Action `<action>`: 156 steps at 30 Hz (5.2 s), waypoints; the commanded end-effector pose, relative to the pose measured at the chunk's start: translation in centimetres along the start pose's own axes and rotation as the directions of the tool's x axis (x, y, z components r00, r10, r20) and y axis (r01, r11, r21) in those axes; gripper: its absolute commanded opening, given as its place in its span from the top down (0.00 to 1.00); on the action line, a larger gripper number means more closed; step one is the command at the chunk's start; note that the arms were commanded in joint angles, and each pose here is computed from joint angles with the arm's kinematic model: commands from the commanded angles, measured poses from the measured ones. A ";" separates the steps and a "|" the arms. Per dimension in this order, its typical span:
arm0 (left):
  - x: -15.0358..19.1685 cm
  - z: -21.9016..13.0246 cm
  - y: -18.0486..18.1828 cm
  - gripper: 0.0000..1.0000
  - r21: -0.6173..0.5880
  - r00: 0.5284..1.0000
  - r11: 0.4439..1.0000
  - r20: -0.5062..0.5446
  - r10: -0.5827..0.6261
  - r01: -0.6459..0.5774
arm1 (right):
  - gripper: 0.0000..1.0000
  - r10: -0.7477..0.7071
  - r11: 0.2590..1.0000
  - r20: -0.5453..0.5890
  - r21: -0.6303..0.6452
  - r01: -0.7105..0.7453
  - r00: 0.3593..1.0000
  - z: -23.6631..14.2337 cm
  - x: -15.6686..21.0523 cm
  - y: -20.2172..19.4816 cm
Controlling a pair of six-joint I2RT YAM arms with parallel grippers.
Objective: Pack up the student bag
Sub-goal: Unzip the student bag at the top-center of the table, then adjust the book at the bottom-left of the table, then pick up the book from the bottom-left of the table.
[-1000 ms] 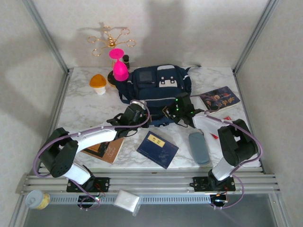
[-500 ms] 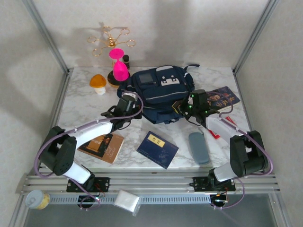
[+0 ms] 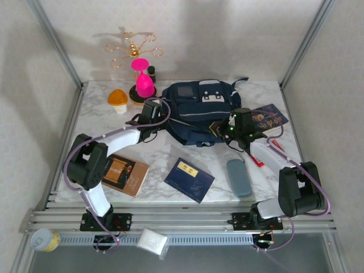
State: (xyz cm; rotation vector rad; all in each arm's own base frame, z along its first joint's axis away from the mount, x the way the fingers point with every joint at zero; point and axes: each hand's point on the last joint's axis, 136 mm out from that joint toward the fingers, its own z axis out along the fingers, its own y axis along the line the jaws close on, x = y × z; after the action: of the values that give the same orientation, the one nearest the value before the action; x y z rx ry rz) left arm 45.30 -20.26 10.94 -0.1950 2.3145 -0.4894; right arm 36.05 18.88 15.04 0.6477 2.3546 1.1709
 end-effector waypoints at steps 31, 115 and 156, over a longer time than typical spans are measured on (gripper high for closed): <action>-6.3 -0.1 17.0 1.00 -0.328 0.953 0.910 0.248 -0.174 0.252 | 1.00 -0.172 0.983 -0.016 0.053 0.173 0.985 -4.6 -3.3 -2.3; 14.3 -14.7 20.9 0.12 -0.373 0.687 0.582 0.286 -0.668 0.722 | 0.10 -0.677 0.707 -0.451 -0.182 0.683 0.581 13.4 22.7 5.2; 18.1 -12.7 17.4 0.41 -0.399 0.889 0.831 -0.080 -0.452 0.387 | 0.45 -0.587 0.776 -0.627 -0.254 0.577 0.513 16.7 28.5 6.8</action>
State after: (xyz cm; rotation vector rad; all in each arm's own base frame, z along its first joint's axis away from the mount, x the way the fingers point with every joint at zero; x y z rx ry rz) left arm 23.19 -3.16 1.56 -0.9725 2.4653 -0.1378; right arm 25.60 48.42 4.75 -0.6714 2.7802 1.1153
